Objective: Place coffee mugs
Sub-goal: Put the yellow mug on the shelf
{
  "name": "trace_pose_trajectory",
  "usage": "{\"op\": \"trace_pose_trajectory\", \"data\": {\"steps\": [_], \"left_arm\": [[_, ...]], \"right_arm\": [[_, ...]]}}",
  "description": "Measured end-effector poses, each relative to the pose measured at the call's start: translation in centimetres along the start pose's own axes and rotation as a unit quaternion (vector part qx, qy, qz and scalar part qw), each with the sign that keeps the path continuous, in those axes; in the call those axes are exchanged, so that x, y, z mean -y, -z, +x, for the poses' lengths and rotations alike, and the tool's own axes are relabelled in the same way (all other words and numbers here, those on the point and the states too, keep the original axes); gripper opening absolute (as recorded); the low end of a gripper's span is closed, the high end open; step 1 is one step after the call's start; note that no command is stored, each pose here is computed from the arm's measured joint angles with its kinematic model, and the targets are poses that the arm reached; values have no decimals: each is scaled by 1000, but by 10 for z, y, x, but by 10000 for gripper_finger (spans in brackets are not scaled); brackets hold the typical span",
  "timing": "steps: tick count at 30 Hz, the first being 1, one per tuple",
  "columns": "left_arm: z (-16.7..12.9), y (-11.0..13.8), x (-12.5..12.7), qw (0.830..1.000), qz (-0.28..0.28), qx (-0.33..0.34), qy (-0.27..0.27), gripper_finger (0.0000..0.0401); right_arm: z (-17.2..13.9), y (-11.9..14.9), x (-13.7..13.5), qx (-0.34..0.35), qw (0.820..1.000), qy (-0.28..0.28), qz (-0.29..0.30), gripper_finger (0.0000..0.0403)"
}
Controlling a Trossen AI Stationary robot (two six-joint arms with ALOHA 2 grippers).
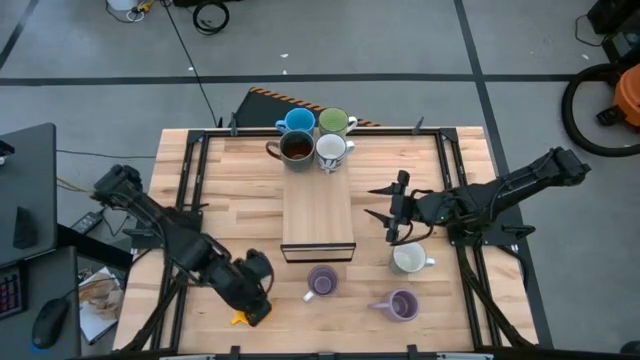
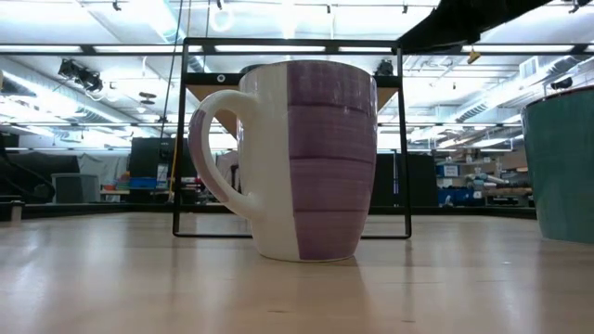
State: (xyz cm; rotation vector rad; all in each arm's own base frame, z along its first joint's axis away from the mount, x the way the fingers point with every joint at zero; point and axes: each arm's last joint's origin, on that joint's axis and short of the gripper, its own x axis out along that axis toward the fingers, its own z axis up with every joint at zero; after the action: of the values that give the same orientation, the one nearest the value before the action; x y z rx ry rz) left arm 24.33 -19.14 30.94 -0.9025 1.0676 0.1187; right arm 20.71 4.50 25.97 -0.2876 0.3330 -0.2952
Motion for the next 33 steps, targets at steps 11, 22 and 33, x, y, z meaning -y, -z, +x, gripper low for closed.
{"op": "trace_pose_trajectory", "data": {"steps": [11, 22, 33], "left_arm": [[52, 23, 3, 988, -95, -113, -46, 142], [58, 26, -3, 992, -72, -59, -87, 142], [81, 33, -12, 987, -50, -67, -141, 142]], "right_arm": [[-1, -4, 3, 87, 995, 31, -35, 240], [4, -4, 13, 81, 994, 57, -44, 240], [9, -3, 18, 93, 995, 17, -34, 240]]}}
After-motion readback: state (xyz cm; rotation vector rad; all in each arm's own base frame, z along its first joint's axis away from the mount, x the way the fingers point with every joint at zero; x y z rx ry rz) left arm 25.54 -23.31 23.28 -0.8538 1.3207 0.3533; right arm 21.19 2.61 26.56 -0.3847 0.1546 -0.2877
